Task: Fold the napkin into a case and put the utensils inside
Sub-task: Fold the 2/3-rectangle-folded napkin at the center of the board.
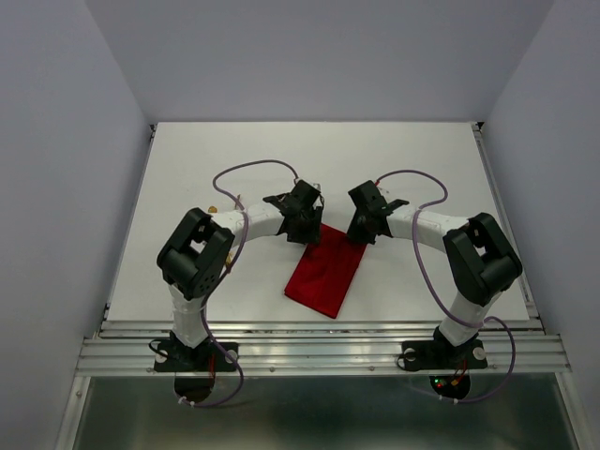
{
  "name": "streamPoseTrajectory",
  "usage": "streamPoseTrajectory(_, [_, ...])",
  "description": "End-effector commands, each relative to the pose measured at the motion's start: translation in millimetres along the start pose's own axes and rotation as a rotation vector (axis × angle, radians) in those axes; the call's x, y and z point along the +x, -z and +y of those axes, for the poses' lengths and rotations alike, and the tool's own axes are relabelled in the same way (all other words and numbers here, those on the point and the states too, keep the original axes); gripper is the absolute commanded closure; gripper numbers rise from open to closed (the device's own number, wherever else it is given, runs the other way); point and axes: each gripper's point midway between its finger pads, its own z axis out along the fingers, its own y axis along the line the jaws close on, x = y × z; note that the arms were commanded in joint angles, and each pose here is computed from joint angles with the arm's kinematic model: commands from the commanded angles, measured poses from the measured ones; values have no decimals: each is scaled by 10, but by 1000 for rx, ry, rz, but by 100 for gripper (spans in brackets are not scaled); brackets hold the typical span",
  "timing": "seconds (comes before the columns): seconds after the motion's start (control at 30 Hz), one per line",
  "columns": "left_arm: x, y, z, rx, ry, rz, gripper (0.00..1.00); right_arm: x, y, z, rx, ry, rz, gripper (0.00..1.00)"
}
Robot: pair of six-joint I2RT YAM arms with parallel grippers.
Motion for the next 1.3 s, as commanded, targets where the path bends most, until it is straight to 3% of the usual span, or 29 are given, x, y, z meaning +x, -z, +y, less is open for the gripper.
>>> streamPoseTrajectory(0.0, [126,-6,-43,2,-3,29,47,31,-12,-52,24,14,9,99])
streamPoseTrajectory(0.33, [370,-178,-53,-53,-8,109,62,13,1,-38,19,13,3,99])
streamPoseTrajectory(0.4, [357,-194,-47,-62,-5,109,74,20,9,-44,18,14,4,99])
streamPoseTrajectory(0.43, [340,-201,-41,-70,-9,107,89,17,15,-45,18,11,2,99])
streamPoseTrajectory(0.47, [363,-204,-18,-79,-13,116,97,24,11,-57,21,12,3,99])
streamPoseTrajectory(0.5, [302,-198,-36,-83,-20,106,100,22,22,-53,18,10,2,99])
streamPoseTrajectory(0.87, [-325,65,-69,-125,-203,-15,100,-3,45,14,15,-160,-11,99])
streamPoseTrajectory(1.27, [-419,235,-446,60,-243,-26,100,24,-32,138,2,-332,18,99])
